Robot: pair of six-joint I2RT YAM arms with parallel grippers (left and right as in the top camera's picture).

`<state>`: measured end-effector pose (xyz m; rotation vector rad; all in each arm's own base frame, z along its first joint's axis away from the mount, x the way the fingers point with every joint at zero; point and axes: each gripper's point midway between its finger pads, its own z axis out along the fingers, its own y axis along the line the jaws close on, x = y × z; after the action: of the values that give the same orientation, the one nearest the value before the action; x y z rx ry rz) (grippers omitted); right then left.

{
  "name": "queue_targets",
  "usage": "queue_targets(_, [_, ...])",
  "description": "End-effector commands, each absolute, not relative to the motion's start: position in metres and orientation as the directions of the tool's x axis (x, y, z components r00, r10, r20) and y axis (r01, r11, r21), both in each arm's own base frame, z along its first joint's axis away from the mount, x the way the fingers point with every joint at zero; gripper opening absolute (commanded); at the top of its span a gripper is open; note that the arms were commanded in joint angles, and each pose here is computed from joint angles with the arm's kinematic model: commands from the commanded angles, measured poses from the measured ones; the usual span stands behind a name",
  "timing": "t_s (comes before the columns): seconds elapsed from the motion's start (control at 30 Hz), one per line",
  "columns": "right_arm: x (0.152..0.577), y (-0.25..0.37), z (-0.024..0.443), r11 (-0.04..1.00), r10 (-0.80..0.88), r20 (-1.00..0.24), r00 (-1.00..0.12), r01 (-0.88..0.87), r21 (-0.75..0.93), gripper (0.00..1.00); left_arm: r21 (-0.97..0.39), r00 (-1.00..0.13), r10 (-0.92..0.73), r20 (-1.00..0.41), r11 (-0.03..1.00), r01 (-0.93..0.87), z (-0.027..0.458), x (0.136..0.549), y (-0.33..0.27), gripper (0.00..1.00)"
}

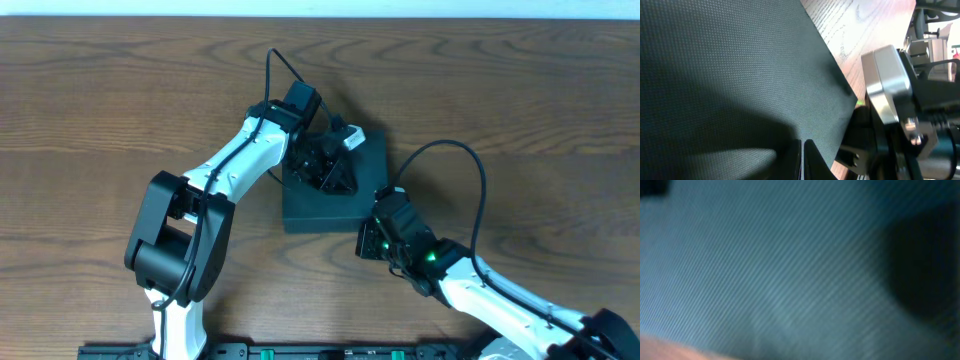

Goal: Pack container

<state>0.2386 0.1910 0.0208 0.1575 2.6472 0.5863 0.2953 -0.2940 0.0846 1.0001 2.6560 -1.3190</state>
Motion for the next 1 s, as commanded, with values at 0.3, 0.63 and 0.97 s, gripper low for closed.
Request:
queue_targets(0.3, [0.243, 0.203, 0.028, 0.883, 0.209, -0.398, -0.893, -0.002, 0.469, 0.02, -0.718, -0.815, 0.554, -0.17, 0.497, 0.488, 0.061, 0.285, -0.286, 0.06])
queue_targets(0.63, [0.23, 0.215, 0.122, 0.797, 0.067, -0.567, -0.821, -0.298, 0.525, 0.01, -0.701, -0.85, 0.45, -0.274, 0.512, 0.497, 0.143, 0.312, -0.268, 0.06])
queue_targets(0.97, [0.234, 0.103, 0.235, 0.94, 0.019, -0.782, -0.623, -0.256, 0.227, 0.01, -0.418, -0.786, 0.184, -0.59, 0.763, 0.492, 0.288, 0.319, -0.166, 0.06])
